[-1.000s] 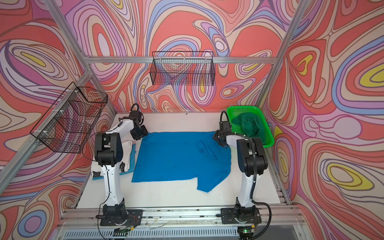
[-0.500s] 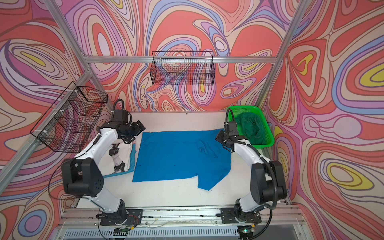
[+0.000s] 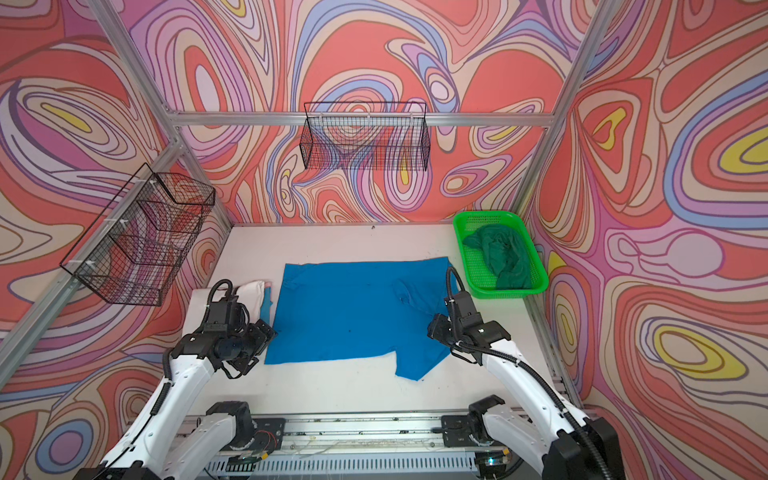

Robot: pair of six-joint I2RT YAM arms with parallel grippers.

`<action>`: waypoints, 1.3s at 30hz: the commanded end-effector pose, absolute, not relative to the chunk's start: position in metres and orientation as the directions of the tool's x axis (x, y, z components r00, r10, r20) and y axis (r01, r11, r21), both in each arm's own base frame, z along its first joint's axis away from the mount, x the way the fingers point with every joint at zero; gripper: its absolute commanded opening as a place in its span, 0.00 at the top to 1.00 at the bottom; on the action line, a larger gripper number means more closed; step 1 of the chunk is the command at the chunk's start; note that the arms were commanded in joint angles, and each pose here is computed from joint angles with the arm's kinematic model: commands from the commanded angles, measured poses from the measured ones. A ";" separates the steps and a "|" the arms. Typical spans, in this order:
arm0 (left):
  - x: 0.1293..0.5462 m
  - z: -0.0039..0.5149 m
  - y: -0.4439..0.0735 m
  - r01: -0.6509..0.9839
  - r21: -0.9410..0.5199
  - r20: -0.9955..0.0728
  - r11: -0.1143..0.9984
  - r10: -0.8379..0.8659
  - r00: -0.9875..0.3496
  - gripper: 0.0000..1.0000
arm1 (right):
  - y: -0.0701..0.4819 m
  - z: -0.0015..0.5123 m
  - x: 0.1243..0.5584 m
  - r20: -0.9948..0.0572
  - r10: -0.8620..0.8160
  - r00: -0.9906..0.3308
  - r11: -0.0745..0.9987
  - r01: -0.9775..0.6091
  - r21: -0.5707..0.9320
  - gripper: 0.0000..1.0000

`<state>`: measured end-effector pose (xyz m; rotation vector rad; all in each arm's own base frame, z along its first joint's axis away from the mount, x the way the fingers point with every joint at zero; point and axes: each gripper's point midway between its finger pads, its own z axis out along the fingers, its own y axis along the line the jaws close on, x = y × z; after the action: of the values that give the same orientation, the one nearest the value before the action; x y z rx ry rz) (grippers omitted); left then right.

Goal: Fold and stack the t-shirts

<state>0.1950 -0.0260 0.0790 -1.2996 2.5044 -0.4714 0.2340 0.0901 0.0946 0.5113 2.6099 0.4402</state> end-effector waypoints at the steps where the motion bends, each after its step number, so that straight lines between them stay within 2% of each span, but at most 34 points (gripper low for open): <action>1: 0.165 0.050 -0.020 -0.813 -0.321 -0.043 0.487 -0.865 -0.501 0.17 | 0.084 0.074 0.208 -0.293 0.442 -0.848 0.879 0.345 0.328 0.35; 7: 0.171 0.027 -0.009 -0.816 -0.247 -0.085 0.523 -0.851 -0.519 0.28 | 0.086 0.072 0.208 -0.300 0.432 -0.851 0.887 0.339 0.314 0.35; 11: 0.183 0.022 -0.002 -0.804 -0.211 -0.114 0.556 -0.831 -0.545 0.39 | 0.085 0.077 0.211 -0.317 0.432 -0.845 0.889 0.338 0.309 0.36; 17: 0.188 0.012 0.002 -0.799 -0.176 -0.127 0.575 -0.818 -0.561 0.51 | 0.083 0.077 0.212 -0.322 0.423 -0.847 0.896 0.338 0.287 0.36; 21: 0.186 0.003 -0.002 -0.797 -0.161 -0.086 0.582 -0.813 -0.576 0.63 | 0.085 0.083 0.216 -0.329 0.416 -0.848 0.899 0.330 0.287 0.36; 25: 0.185 -0.001 0.001 -0.796 -0.140 -0.098 0.589 -0.808 -0.581 0.74 | 0.081 0.082 0.215 -0.332 0.405 -0.852 0.908 0.330 0.260 0.36; 34: 0.190 0.000 -0.007 -0.783 -0.181 -0.071 0.594 -0.802 -0.592 1.00 | 0.089 0.048 0.190 -0.201 0.371 -0.907 0.916 0.321 0.243 0.37; 39: 0.196 0.011 -0.010 -0.783 -0.219 -0.073 0.582 -0.810 -0.582 1.00 | 0.103 0.037 0.172 -0.182 0.353 -0.918 0.924 0.311 0.223 0.39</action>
<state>0.2095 -0.0074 0.0153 -1.3006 2.6088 -0.2417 0.1811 0.0986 0.0416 0.4681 2.8540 0.2941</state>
